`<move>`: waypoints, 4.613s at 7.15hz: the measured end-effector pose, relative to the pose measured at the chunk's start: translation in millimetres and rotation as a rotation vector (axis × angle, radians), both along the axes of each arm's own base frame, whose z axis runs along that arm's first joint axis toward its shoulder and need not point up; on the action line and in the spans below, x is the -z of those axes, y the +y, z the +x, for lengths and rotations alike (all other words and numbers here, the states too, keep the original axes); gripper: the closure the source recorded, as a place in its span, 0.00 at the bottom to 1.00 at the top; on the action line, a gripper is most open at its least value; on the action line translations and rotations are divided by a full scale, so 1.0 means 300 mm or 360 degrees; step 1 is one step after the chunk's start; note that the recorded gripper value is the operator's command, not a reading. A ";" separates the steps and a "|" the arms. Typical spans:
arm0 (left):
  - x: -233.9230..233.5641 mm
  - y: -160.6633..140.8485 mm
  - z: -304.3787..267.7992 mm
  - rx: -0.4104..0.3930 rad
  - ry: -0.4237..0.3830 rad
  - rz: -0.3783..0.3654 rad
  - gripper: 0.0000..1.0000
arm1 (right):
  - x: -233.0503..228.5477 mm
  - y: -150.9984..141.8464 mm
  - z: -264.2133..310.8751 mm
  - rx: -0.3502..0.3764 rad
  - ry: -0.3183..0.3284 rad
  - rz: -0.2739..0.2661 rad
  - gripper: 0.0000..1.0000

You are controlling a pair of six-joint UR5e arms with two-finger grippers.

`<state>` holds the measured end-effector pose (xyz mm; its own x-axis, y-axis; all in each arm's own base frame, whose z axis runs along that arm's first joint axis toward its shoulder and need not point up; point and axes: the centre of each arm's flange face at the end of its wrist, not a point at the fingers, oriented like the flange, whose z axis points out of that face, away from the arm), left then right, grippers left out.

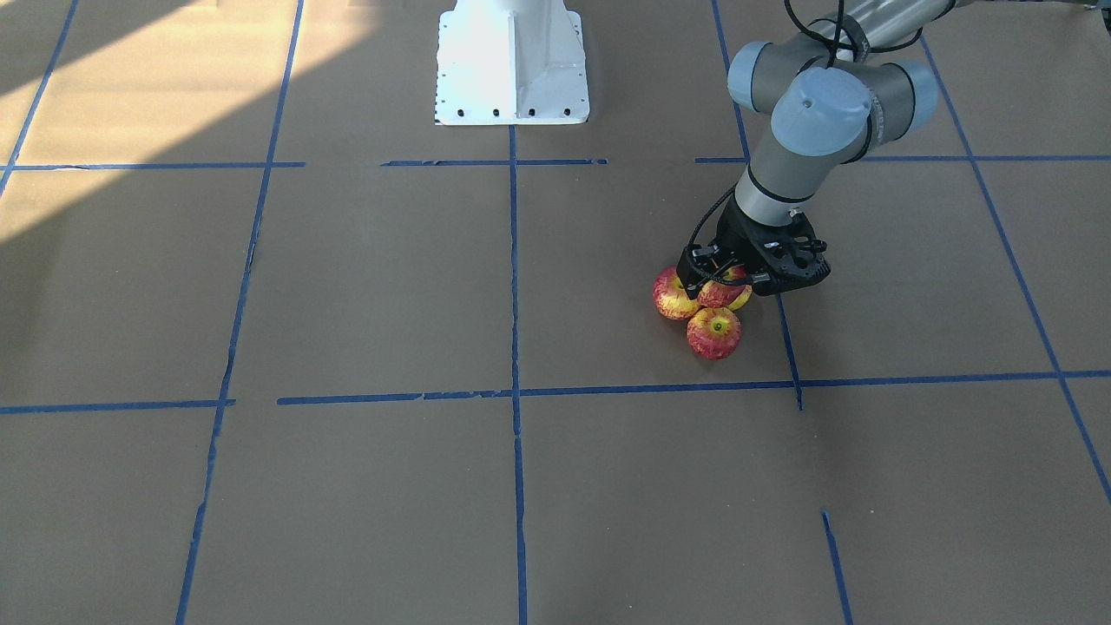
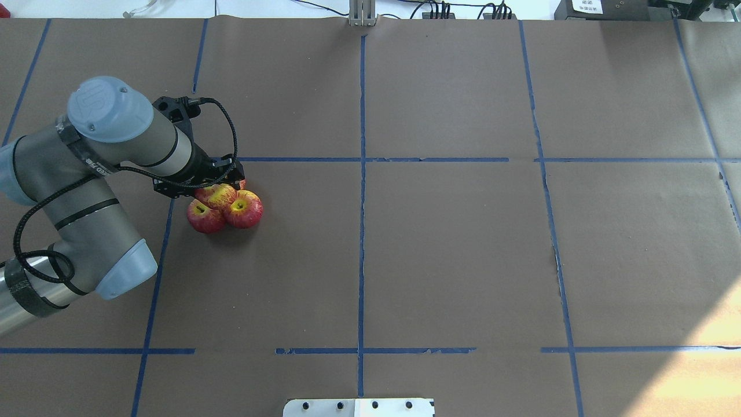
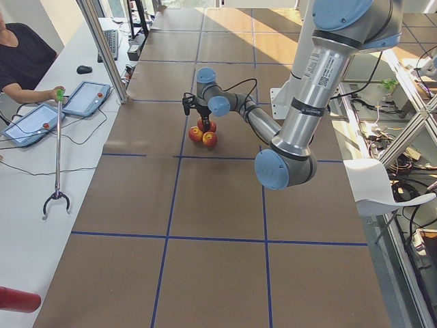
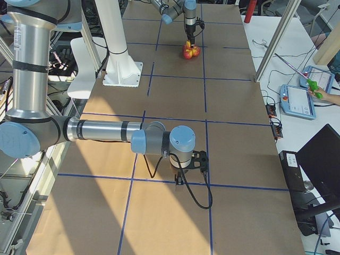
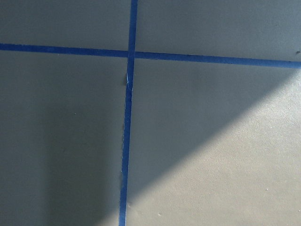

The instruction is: Stack apples

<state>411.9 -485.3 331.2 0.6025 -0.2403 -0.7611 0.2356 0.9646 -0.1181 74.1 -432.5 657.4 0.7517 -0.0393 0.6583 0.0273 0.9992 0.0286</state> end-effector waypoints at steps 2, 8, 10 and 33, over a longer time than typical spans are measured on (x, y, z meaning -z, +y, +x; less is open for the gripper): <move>-0.002 0.001 0.006 -0.0005 -0.0002 -0.0002 0.24 | 0.000 0.000 0.000 0.0000 0.0000 0.0000 0.00; 0.015 0.009 -0.007 -0.0005 0.0010 0.0018 0.00 | 0.000 0.000 0.000 0.0000 0.0000 0.0000 0.00; 0.055 -0.010 -0.108 0.0034 0.0034 0.0080 0.00 | 0.000 0.000 0.000 0.0000 0.0000 0.0000 0.00; -1.138 0.099 -1.801 -0.0612 -0.0256 0.0372 0.00 | 0.000 0.000 0.000 0.0000 0.0000 0.0000 0.00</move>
<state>-128.4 -455.7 672.7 0.7290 0.1896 -0.6578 -0.1460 0.9818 0.1211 74.1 -432.5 657.3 0.7517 -0.0393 0.6583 0.0273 0.9992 0.0286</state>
